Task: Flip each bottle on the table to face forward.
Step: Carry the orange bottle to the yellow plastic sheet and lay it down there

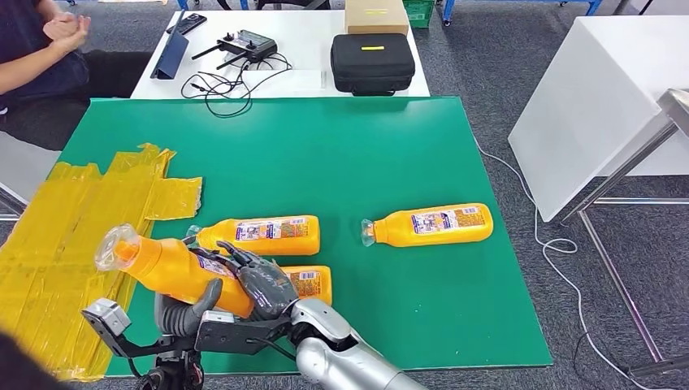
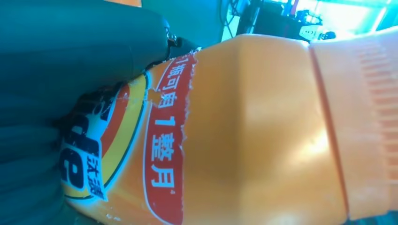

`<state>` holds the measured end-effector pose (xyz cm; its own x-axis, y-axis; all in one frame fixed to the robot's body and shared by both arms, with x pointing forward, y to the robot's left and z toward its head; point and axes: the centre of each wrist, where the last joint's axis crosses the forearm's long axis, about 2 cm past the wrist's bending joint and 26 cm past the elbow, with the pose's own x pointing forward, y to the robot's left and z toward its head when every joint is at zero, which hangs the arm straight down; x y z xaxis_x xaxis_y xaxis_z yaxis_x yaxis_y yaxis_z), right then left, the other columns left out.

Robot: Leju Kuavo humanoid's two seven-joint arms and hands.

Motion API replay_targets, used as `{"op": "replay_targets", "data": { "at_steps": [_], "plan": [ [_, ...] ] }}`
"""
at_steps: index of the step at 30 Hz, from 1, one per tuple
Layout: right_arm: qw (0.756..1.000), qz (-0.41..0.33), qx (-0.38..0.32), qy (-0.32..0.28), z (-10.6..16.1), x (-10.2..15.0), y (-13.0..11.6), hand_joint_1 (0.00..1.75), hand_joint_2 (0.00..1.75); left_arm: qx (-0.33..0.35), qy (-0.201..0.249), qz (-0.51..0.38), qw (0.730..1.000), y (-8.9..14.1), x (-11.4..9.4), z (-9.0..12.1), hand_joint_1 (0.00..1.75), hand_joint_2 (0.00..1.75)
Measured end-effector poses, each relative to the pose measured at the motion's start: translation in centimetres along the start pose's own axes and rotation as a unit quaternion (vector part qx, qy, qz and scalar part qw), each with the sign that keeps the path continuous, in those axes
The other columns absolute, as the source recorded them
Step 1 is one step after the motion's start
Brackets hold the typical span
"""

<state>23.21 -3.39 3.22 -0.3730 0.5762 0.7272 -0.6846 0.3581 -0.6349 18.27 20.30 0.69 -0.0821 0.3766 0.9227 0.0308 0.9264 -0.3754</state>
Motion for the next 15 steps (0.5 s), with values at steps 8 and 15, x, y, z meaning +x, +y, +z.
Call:
{"op": "replay_targets", "data": {
  "at_steps": [8, 15],
  "plan": [
    [0.997, -0.057, -0.032, -0.027, 0.6, -0.8, -0.2, 0.00, 0.00, 0.036, -0.048, -0.129, 0.990, 2.0, 2.1, -1.4, 1.75, 1.75],
    [0.987, -0.127, -0.096, -0.027, 2.9, -3.6, -1.7, 0.00, 0.00, 0.109, -0.129, -0.350, 0.921, 8.5, 7.1, -4.3, 1.75, 1.75]
  ]
}}
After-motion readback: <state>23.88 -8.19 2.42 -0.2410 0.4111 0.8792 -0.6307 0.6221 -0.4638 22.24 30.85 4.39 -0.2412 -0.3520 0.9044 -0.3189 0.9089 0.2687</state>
